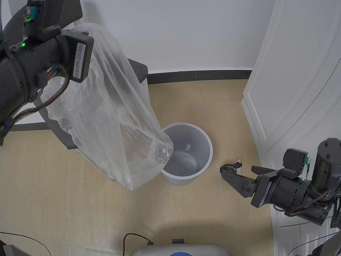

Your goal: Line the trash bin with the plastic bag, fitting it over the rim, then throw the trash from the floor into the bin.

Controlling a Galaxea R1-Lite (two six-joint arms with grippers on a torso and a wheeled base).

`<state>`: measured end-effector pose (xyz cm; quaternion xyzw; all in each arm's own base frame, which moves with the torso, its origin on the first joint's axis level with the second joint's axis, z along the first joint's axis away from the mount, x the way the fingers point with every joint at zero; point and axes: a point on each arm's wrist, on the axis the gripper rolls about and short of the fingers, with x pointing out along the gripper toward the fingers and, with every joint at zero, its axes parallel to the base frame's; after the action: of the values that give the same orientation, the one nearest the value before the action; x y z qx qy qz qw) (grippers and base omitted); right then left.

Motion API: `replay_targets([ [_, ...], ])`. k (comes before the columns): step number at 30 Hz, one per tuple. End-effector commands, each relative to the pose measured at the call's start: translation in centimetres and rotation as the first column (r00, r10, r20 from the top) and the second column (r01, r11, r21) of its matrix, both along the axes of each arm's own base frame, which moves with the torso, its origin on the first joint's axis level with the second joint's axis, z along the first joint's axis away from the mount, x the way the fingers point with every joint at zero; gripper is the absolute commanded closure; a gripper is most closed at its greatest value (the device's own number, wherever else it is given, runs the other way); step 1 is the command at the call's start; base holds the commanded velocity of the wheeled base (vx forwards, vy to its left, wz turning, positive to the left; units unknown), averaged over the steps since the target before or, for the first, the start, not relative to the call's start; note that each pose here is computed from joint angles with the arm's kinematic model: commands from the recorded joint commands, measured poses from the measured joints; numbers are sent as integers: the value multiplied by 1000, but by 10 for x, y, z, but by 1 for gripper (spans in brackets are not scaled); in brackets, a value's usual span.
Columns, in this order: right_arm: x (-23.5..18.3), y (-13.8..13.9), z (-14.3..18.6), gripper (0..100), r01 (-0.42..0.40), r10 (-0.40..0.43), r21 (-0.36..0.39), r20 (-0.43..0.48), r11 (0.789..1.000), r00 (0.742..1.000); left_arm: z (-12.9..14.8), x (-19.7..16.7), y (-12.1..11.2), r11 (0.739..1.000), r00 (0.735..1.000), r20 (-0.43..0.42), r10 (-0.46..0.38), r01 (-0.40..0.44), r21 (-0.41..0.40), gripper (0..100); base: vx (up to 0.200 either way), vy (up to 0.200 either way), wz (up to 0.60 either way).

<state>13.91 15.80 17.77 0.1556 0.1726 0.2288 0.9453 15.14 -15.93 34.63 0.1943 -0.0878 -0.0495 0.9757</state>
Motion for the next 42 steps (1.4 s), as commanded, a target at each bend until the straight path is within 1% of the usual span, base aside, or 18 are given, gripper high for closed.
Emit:
replay_targets([
  [1,-1,8,-13,0,-30,30,-26,-28,999,999,0,-2,-2,1000,1000,1,-13,13,-2,100,0,0,0],
  [2,-1,8,-11,0,-35,35,-17,-21,999,999,1,-3,-2,1000,1000,3,-14,14,-1,100,0,0,0],
  [6,-5,2,-3,0,-45,45,-22,8,999,999,4,-8,-4,999,999,10,-33,33,-2,100,0,0,0],
  [7,-6,1,0,0,-66,69,-78,35,995,997,5,-10,-6,999,999,11,-44,44,-4,100,0,0,0],
  [8,-6,1,0,0,-66,69,-78,35,995,997,5,-10,-6,999,999,11,-44,44,-4,100,0,0,0],
  [9,-5,3,9,0,-81,91,-135,71,988,993,5,-11,-6,999,999,12,-49,49,-7,100,0,0,0],
  [12,1,9,22,0,-84,97,-148,85,985,992,4,-12,-5,999,999,11,-44,44,-9,100,0,0,0],
  [15,3,12,23,0,-95,107,-149,76,984,991,5,-12,-4,999,999,11,-43,44,-15,100,0,0,0],
  [17,2,13,8,0,-126,130,-157,20,980,991,6,-13,-3,999,999,16,-42,42,-21,100,0,0,0],
  [18,2,13,8,0,-126,130,-157,20,980,991,6,-13,-3,999,999,16,-42,42,-21,100,0,0,0],
  [19,2,13,-5,0,-150,146,-161,-37,976,989,7,-13,-3,999,999,18,-41,41,-26,100,0,0,0],
  [21,7,17,-13,0,-152,142,-170,-72,974,987,8,-12,-4,999,999,27,-39,40,-37,100,0,0,0],
  [23,9,19,-16,0,-147,135,-168,-83,975,987,7,-12,-4,998,999,31,-38,40,-42,100,0,0,0],
  [25,16,27,-23,0,-133,121,-124,-101,983,988,5,-11,-5,998,999,34,-37,38,-44,100,0,0,0],
  [27,17,31,-27,0,-135,124,-108,-103,985,987,4,-12,-5,998,999,32,-37,38,-41,100,0,0,0],
  [29,20,36,-34,0,-139,129,-102,-98,985,987,4,-12,-4,998,999,32,-36,38,-40,100,0,0,0],
  [32,21,39,-32,0,-139,134,-69,-68,988,989,5,-12,-4,998,999,34,-36,37,-41,100,0,0,0],
  [42,20,37,-29,0,-137,134,-53,-55,989,989,5,-13,-4,998,999,36,-37,39,-41,100,0,0,0],
])
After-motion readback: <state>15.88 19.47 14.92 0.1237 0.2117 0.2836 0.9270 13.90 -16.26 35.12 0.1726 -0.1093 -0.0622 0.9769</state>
